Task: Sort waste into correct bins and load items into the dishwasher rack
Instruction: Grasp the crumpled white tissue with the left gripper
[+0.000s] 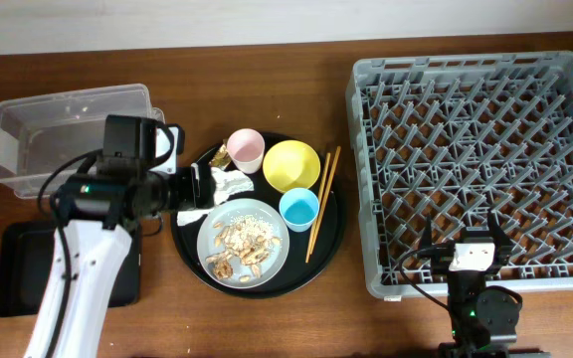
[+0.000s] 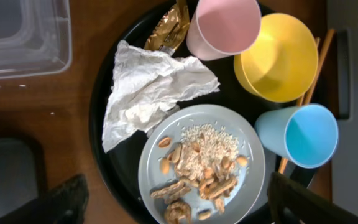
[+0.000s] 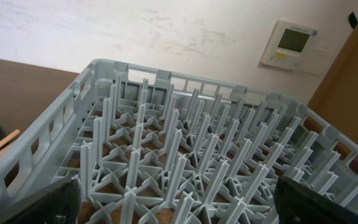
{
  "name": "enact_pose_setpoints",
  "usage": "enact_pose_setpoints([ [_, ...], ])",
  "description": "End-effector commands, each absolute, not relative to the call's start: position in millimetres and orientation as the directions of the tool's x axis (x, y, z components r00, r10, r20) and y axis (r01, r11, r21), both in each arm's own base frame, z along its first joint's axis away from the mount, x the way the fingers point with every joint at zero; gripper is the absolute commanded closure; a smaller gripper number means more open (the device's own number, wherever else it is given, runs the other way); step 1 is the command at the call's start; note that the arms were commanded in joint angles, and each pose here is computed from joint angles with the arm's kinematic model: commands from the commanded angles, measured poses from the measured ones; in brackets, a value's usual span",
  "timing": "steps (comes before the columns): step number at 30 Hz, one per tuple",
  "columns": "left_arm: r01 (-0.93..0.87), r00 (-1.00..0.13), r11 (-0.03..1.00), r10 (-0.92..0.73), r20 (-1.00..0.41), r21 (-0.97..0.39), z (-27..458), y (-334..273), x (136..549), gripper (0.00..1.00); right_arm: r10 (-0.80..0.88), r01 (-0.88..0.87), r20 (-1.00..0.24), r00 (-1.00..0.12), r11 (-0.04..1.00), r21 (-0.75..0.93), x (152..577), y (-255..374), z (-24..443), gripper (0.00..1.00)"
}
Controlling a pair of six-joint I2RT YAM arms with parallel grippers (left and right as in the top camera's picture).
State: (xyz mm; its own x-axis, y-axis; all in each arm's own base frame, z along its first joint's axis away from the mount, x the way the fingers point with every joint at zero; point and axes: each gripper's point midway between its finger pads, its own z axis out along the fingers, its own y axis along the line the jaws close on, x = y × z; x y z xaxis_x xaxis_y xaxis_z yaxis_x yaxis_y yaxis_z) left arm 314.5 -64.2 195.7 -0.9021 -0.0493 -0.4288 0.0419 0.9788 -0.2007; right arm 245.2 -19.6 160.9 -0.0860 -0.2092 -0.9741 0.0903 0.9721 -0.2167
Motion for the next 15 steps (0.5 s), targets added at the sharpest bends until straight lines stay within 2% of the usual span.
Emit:
enact_pose_setpoints([
  [1, 0.015, -0.936, 0.978, -0.059, -0.348, -0.207, 167, -69, 328, 0.26, -0.209, 0.102, -0.973, -0.093, 0.971, -0.218, 245, -22, 158, 0.01],
  [2, -0.063, -0.952, 0.973, -0.124, -0.279, -0.220, 148, -69, 331, 0.41, -0.209, 0.102, -0.973, -0.093, 0.971, -0.218, 245, -22, 158, 0.01],
  [5, -0.175, -0.961, 0.960, -0.216, -0.176, -0.221, 113, -70, 339, 0.51, -0.209, 0.102, -0.973, -0.093, 0.971, -0.218, 245, -22, 158, 0.01],
  [7, -0.198, -0.958, 0.959, -0.233, -0.169, -0.202, 93, -71, 352, 0.57, -0.209, 0.102, -0.973, -0.093, 0.971, -0.218, 245, -22, 158, 0.01],
  [9, -0.343, -0.919, 0.928, -0.363, -0.151, -0.144, 79, -64, 355, 0.60, -0.209, 0.102, -0.973, -0.093, 0.971, -0.218, 245, -22, 158, 0.01],
  [15, -0.562, -0.809, 0.823, -0.568, -0.150, -0.089, 53, -78, 358, 0.60, -0.209, 0.102, -0.973, -0.093, 0.971, -0.218, 245, -22, 158, 0.01],
])
